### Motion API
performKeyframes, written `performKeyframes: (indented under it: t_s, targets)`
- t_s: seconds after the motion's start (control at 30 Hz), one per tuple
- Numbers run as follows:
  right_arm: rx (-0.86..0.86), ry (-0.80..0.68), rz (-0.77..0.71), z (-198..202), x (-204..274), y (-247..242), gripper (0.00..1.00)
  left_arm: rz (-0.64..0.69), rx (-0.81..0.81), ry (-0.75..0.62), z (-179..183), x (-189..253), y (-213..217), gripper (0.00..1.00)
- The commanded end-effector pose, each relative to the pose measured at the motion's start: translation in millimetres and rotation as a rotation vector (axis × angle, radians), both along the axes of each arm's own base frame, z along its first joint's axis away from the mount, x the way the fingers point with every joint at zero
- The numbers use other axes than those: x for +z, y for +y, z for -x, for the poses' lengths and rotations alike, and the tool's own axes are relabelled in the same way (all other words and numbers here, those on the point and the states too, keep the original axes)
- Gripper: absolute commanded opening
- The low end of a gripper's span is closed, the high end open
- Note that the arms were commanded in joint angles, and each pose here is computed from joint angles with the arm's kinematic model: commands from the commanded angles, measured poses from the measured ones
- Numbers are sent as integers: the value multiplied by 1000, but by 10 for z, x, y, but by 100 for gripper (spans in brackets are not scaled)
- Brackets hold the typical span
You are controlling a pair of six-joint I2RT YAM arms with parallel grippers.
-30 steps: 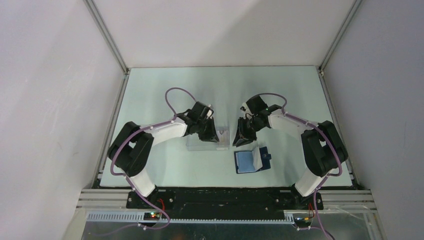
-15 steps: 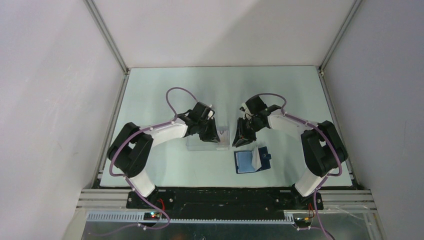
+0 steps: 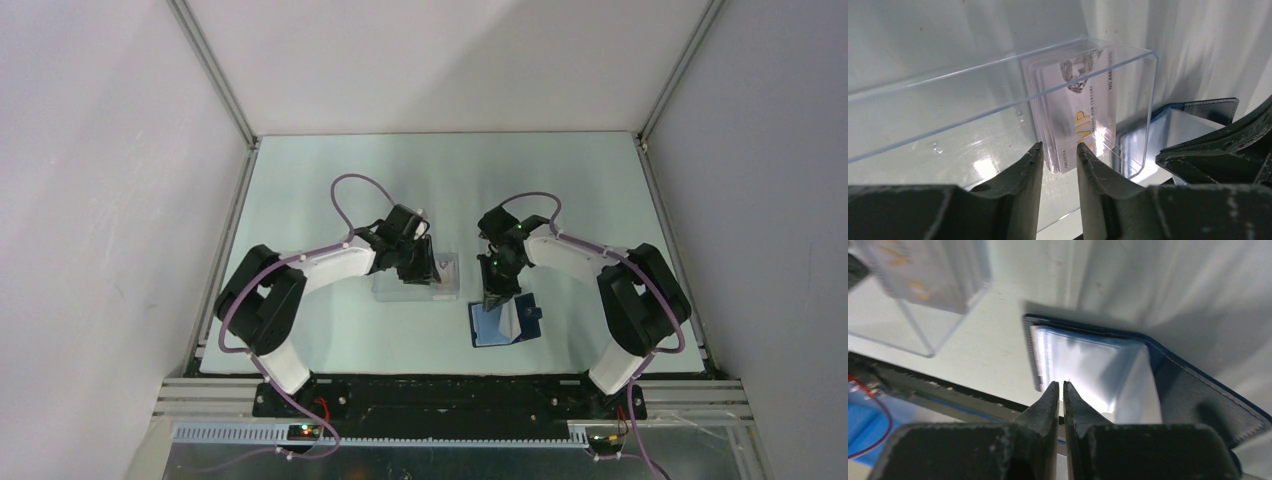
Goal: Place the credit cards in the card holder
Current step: Pick up the credit card from the storage box.
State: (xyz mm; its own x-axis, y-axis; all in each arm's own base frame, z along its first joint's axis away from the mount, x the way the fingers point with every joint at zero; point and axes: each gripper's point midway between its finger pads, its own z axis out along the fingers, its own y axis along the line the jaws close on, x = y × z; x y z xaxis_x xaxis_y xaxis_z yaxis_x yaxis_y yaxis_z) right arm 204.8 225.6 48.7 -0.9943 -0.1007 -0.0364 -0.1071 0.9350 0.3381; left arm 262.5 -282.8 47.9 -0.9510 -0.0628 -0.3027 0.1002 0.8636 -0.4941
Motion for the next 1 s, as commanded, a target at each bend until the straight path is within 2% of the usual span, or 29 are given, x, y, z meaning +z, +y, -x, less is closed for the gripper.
performKeyframes:
  t_s: [0.0, 0.23, 0.53, 0.73, 0.97]
  targets:
    - [0, -55, 186, -8, 20, -328, 9, 16, 12, -61, -96, 188, -35, 38]
    - [6, -62, 256, 110, 67, -521, 2, 7, 11, -50, -93, 149, -36, 39]
    - [-2, -24, 255, 249, -46, -600, 3, 6, 9, -43, -93, 134, -39, 42]
    - [-13, 5, 235, 298, -128, -627, 2, 15, 11, -49, -127, 173, -73, 33]
    - [-14, 24, 235, 338, -205, -658, 0, 18, 8, -48, -158, 172, -105, 28]
